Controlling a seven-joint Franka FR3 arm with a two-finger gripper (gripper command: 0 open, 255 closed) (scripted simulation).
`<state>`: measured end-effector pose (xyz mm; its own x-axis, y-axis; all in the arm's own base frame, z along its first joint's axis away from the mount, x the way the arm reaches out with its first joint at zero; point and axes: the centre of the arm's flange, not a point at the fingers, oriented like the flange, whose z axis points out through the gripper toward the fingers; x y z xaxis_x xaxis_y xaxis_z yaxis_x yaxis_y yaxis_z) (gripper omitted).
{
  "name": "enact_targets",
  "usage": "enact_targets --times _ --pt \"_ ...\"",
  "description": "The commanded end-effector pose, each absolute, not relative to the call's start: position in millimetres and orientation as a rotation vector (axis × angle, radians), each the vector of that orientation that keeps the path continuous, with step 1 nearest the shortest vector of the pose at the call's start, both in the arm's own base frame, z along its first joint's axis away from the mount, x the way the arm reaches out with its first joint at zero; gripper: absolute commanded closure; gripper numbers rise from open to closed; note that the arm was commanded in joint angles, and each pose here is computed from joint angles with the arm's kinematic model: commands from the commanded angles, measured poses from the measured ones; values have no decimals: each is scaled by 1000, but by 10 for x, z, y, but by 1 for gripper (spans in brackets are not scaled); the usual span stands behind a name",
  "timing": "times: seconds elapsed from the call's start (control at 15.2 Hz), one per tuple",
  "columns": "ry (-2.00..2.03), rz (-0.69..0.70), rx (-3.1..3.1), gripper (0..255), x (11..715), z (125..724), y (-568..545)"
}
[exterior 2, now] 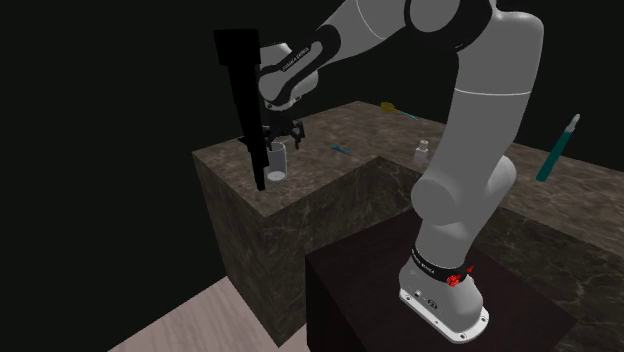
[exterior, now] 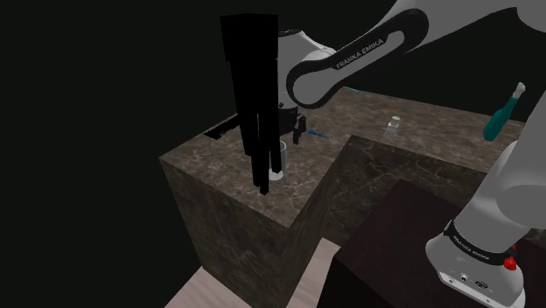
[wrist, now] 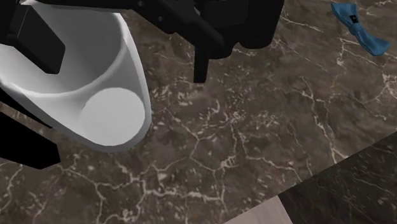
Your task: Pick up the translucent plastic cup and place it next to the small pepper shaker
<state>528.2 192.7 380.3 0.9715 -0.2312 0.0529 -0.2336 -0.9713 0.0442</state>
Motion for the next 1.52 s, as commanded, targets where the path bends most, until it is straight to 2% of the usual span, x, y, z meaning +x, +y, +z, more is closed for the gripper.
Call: enact_targets --times 0.0,0.59,0.66,1.45 --pt "-362 74 3070 0 5288 3696 1921" --pt "-362 74 3070 0 5289 3665 1920" --pt "-362 74 3070 255 5290 3665 1920" --pt "-362 74 3070 255 5289 3824 1920"
